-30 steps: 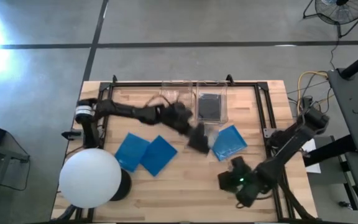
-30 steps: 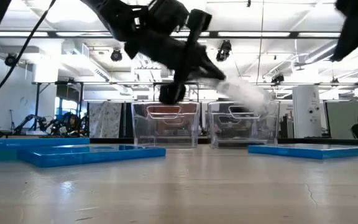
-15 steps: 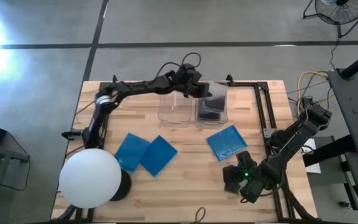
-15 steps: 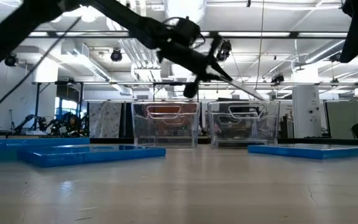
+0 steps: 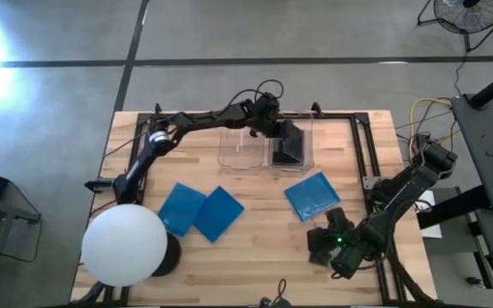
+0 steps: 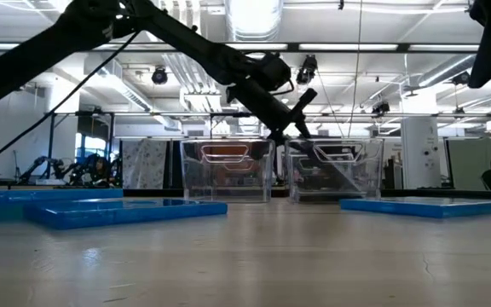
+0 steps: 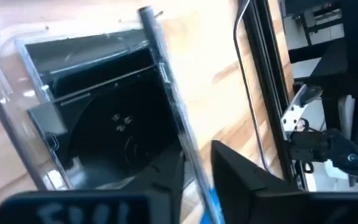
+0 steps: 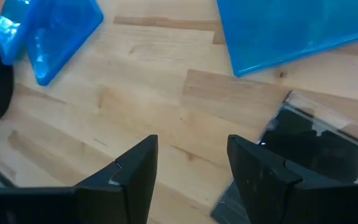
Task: Pick & place jewel cases by type
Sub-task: Put the black CD case into the right transparent bin
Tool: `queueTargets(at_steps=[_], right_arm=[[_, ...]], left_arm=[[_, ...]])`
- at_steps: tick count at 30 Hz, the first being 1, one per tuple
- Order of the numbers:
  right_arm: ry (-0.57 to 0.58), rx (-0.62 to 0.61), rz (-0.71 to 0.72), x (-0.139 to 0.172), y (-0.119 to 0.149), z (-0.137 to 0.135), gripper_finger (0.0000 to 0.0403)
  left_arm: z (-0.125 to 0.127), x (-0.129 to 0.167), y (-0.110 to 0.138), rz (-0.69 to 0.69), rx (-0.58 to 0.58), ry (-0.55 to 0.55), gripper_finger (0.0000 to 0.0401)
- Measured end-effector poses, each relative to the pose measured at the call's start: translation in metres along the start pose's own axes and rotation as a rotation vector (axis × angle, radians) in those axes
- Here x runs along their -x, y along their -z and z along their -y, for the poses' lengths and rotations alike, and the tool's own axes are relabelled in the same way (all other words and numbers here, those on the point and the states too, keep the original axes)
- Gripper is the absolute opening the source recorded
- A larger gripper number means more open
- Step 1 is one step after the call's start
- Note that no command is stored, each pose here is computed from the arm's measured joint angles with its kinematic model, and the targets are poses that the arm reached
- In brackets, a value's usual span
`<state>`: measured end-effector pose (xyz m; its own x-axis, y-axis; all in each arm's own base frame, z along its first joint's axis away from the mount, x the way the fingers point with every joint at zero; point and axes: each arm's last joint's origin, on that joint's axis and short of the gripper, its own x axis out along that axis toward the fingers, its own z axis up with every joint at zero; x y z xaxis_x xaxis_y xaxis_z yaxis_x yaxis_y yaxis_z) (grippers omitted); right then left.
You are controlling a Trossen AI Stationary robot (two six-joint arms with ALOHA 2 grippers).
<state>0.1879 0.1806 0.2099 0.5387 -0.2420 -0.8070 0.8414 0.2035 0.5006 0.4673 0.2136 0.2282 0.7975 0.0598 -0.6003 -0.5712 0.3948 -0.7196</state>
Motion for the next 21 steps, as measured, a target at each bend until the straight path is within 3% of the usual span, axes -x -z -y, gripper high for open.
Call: queueTargets(at_steps=[5,11,16,21], right_arm=[[0.021,0.008,-0.02,0.0,-0.001,0.003,0.0189],[0.028,0.03,-0.07,0.006,-0.007,0.006,0.0189],[0.055,0.028,-0.133,0.008,-0.019,0.009,0.0189],[0.104,0.099,-0.27,0.002,-0.028,0.011,0.0189]], left_arm=[[0.005,0.017,0.003,-0.043,-0.151,-0.057,0.0113],[0.012,0.054,0.014,-0.128,-0.379,-0.217,0.0128],[0.064,0.107,0.036,-0.073,-0.665,-0.131,0.0128],[0.096,0.141,0.082,-0.061,-0.856,-0.083,0.0128]])
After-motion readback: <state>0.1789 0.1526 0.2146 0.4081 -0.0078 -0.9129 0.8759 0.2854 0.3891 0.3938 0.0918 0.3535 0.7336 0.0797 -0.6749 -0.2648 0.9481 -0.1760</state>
